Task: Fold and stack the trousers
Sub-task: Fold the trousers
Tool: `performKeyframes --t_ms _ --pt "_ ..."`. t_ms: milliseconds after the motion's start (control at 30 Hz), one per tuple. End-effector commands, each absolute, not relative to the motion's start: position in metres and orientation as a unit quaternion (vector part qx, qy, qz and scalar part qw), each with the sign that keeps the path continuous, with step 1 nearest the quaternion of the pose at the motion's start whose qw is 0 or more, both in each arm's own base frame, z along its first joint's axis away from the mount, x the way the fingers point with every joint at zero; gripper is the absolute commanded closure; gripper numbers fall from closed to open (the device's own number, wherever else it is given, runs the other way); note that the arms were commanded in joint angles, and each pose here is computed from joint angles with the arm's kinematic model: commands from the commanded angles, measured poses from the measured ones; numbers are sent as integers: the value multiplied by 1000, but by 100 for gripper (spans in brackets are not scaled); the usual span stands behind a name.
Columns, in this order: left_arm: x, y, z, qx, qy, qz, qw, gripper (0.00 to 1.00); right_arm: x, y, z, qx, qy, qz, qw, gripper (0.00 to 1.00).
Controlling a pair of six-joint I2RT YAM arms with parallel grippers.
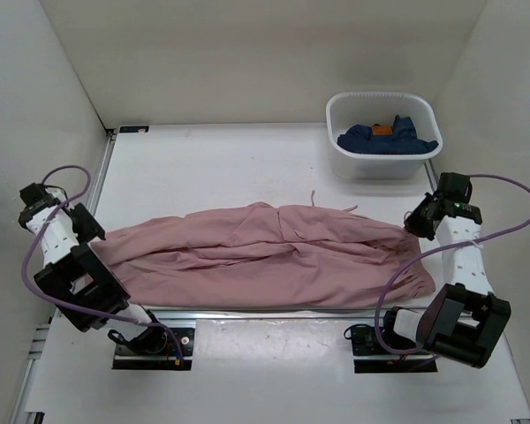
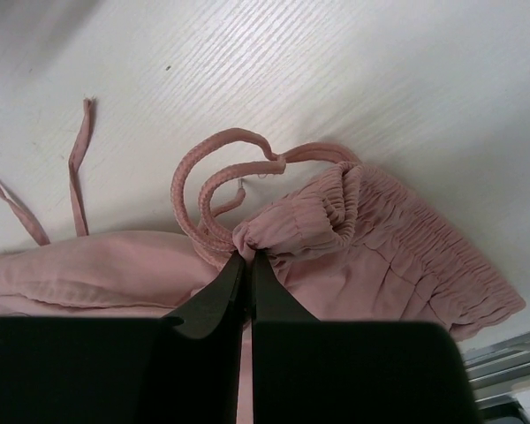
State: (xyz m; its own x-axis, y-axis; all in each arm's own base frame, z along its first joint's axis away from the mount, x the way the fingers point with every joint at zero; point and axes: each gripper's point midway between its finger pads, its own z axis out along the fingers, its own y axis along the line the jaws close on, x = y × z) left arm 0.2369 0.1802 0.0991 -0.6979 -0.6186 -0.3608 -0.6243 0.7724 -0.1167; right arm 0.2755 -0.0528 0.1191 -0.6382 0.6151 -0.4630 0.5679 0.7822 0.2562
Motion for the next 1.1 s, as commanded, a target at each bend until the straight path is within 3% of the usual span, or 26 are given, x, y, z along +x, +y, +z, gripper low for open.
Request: performKeyframes --t_ms 0,300,533,633,667,700,767,933,1067 --pt "236 196 123 -340 913 53 219 27 275 -55 124 303 906 39 293 100" --pt "278 220 58 -335 916 26 221 7 268 -58 122 281 911 23 301 100" --pt "312 211 47 -312 916 -43 247 7 258 -59 111 266 920 12 288 100" --pt "310 204 36 -311 920 -50 232 32 255 -59 110 267 921 12 283 100" --pt "305 200 35 -313 922 -55 220 44 255 -60 112 268 920 6 288 100" --pt "301 197 36 -314 923 -56 218 66 257 -63 116 268 918 2 293 100" --pt "298 195 43 -313 922 -54 222 86 258 -63 119 268 917 2 294 100" --pt "304 195 98 -300 910 -51 281 86 279 -58 146 274 903 33 330 100" --pt "306 196 158 -286 894 -37 343 86 311 -57 209 270 877 63 393 100"
